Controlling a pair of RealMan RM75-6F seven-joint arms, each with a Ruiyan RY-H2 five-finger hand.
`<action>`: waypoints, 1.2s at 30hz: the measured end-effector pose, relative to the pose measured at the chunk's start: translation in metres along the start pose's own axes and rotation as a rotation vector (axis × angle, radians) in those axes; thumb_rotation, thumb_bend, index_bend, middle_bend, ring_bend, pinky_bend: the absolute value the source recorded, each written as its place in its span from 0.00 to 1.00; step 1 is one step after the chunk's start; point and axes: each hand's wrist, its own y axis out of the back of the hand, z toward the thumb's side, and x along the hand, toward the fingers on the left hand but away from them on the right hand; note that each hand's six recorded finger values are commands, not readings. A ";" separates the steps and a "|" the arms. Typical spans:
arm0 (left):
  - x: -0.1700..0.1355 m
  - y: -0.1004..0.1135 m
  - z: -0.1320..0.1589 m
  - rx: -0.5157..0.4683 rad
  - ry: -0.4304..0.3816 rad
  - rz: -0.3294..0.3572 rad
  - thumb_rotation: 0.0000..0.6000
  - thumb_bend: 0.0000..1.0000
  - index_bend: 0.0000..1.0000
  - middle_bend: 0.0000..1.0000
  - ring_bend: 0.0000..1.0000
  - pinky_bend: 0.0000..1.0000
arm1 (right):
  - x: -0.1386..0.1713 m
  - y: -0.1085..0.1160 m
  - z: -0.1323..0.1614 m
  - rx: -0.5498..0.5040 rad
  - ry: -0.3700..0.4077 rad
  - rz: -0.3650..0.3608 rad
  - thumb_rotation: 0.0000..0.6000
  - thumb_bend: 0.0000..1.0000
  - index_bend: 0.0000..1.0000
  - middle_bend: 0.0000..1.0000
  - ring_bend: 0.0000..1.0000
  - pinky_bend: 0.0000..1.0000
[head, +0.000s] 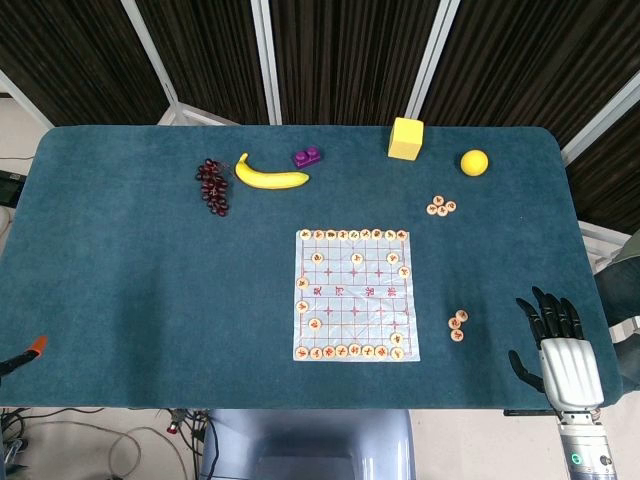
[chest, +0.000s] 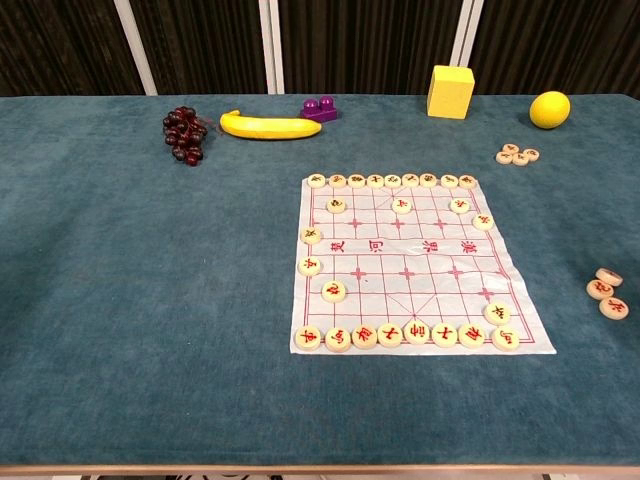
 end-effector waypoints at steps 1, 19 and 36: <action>0.000 0.000 0.000 0.001 -0.001 0.000 1.00 0.04 0.05 0.00 0.00 0.07 | 0.000 0.000 0.000 0.001 0.000 0.001 1.00 0.41 0.14 0.00 0.00 0.05; -0.001 0.001 0.001 -0.002 -0.008 0.003 1.00 0.04 0.05 0.00 0.00 0.07 | 0.000 0.002 -0.001 -0.003 -0.002 -0.006 1.00 0.41 0.15 0.00 0.00 0.05; 0.000 0.001 0.001 0.000 -0.005 0.004 1.00 0.04 0.05 0.00 0.00 0.07 | 0.000 0.003 -0.001 -0.012 0.002 0.002 1.00 0.41 0.15 0.00 0.00 0.05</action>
